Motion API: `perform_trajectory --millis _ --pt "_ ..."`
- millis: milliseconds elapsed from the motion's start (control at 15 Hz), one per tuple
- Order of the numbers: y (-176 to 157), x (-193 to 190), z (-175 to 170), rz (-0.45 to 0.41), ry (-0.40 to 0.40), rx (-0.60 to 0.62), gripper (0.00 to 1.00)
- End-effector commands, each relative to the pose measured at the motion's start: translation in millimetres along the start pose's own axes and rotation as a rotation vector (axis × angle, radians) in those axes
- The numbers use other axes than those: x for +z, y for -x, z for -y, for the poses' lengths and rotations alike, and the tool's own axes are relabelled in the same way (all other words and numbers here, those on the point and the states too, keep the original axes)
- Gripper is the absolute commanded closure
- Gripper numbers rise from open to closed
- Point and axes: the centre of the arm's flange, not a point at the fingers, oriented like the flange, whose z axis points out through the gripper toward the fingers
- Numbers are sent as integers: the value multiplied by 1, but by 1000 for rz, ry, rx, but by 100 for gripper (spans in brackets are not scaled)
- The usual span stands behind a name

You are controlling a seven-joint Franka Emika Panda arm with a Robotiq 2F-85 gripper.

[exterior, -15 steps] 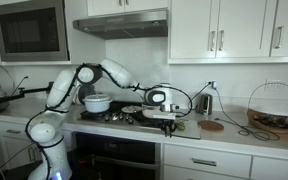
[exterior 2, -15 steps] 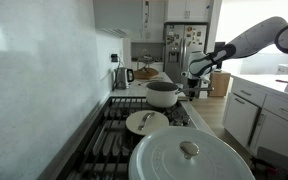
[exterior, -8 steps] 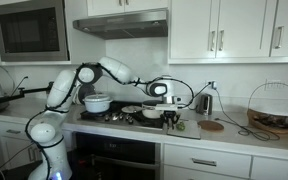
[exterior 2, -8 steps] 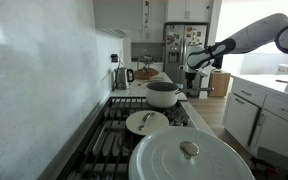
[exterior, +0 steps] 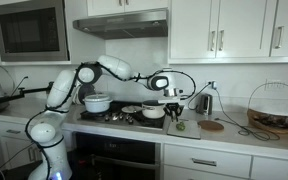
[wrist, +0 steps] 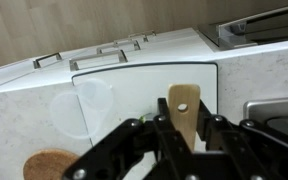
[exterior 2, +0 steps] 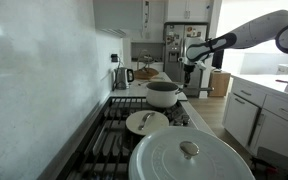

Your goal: Remove the wooden spatula from the chopping board and use it to stir the contents in the pot on the right side of the stove, return the wooden spatula to the chopping board

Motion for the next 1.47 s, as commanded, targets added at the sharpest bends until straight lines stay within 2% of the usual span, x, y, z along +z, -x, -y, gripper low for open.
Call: perform_trajectory --millis 0,400,667,1400 --pt "-10 -39 -9 12 3 12 93" --pt "-15 -116 -17 71 -1 53 93" --pt "-13 -169 -11 130 -7 45 93" --pt "-1 -223 13 404 55 28 93"
